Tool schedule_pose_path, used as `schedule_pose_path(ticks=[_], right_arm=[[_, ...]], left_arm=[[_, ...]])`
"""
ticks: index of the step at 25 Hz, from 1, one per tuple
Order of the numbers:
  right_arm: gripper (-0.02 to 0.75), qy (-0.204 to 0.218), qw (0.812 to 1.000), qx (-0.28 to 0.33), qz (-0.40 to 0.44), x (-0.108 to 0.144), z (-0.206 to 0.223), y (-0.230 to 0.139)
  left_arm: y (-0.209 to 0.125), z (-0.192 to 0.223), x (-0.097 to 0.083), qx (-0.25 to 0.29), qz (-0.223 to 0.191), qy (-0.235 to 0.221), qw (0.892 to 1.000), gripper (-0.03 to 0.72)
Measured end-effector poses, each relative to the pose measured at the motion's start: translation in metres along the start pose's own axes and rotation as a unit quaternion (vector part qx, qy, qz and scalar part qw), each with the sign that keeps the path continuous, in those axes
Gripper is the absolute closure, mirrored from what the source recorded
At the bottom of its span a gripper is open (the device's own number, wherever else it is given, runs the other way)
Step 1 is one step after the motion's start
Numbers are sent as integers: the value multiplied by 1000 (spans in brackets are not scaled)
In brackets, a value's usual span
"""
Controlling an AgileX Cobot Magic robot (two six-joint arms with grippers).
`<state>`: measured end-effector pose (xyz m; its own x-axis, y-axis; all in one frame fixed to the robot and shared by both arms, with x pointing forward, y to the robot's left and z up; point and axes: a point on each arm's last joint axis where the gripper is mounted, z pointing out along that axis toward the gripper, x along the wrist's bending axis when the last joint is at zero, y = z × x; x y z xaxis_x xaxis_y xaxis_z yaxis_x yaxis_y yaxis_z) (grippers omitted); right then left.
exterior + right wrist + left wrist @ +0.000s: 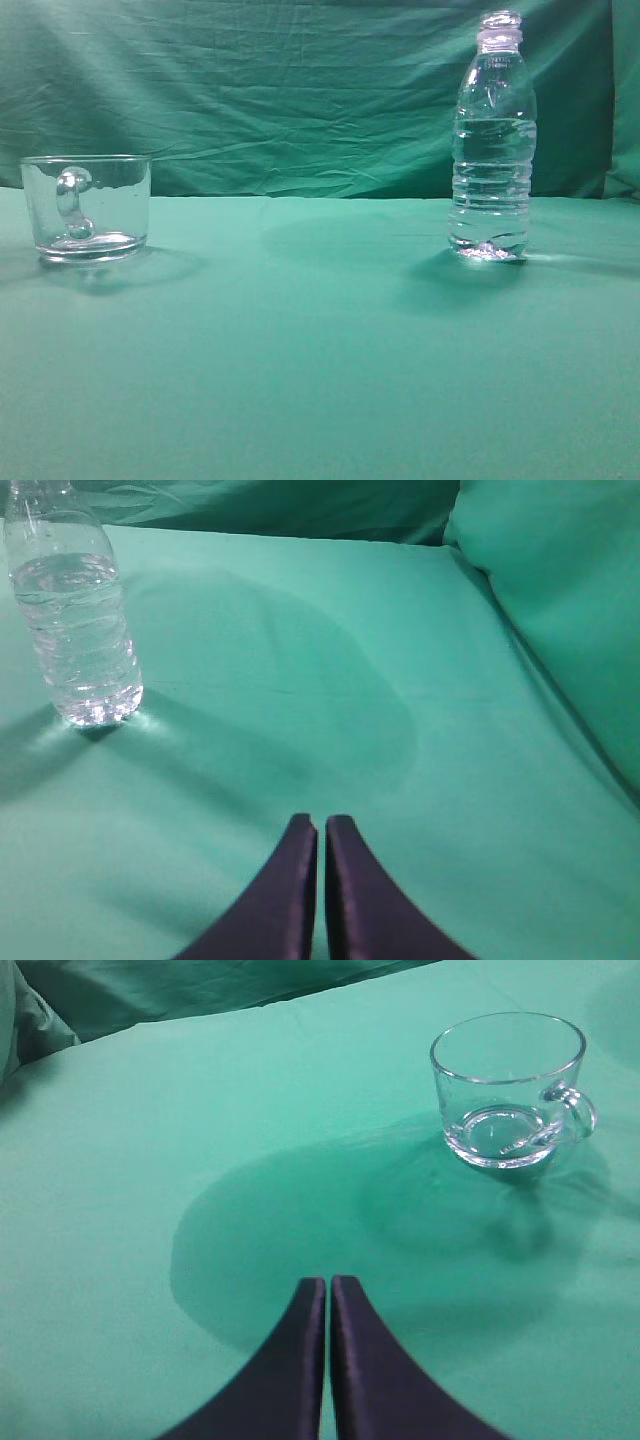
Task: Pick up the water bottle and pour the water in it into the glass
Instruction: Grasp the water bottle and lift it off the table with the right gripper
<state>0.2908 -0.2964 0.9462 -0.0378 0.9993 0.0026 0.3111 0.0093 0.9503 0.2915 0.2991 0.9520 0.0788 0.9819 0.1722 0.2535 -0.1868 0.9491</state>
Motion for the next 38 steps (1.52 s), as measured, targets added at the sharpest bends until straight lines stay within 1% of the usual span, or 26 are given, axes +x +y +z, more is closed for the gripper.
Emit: schedule_pose_path(ticks=[26,27,29,32,35,38], right_arm=[[738,0,1000,-1,0,0,0,0],[738,2,1000,-6,6,0,0,1],[738,16,998,-30,53,3,0,5],[738,30,988,-100,116,3,-2,18],[738,30,980,-143,135,2,-4,26],[738,30,978,-161,131,2,-7,33]], left_arm=[[0,0,0,0,0,0,1000,688],[0,0,0,0,0,0,1000,688],[0,0,0,0,0,0,1000,688],[0,0,0,0,0,0,1000,688],[0,0,0,0,0,0,1000,688],[0,0,0,0,0,0,1000,688]])
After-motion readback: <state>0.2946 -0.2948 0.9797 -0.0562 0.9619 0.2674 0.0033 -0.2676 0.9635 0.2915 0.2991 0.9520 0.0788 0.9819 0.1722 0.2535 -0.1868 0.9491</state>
